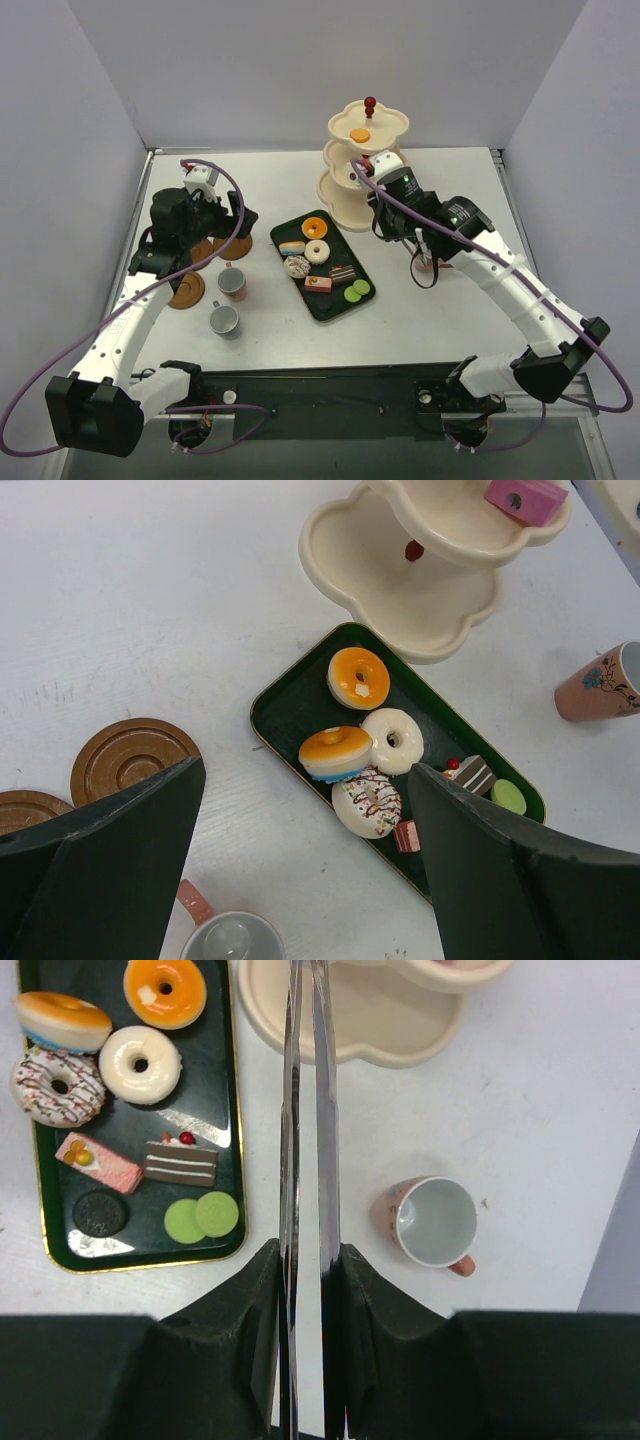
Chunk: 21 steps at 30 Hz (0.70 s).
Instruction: Serve the afternoon tea
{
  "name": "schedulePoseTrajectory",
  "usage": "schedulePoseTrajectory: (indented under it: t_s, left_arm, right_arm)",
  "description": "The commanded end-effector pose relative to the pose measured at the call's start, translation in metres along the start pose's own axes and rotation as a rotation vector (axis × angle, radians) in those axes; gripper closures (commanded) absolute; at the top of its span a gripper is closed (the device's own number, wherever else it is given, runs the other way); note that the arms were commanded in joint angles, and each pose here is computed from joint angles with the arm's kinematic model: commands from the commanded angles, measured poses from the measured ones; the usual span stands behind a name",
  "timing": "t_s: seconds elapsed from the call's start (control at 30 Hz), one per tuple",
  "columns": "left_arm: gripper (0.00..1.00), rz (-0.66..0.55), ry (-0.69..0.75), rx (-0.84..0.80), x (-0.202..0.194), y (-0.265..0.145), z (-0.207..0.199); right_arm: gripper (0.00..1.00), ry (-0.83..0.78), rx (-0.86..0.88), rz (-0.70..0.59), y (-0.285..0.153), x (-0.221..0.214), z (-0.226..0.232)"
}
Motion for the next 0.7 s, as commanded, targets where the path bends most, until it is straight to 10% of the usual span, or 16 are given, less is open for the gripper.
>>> schedulePoseTrajectory:
  t_s: [0.0, 0.67]
  left_arm:
    - [0.06, -0.058, 0.029, -0.022, 0.017, -0.001, -0.006]
    - [0.06, -0.055, 0.021, -0.039, 0.017, -0.001, -0.008]
  right_arm:
    - [1.0, -0.062, -0.058, 0.048, 0.011, 0.009, -0.019]
    - [1.0, -0.127, -0.07, 0.182, 0.068, 0.024, -0.039]
Point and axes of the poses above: each gripper's point midway between its finger pads, its own y axis out along the fingers, its own z axis along the line the jaws close on, x = y × z, the point moved 5 cm from there along -y, back along the fingers, and after that the axes turned 12 degrees about -y, right-handed, at the moved point
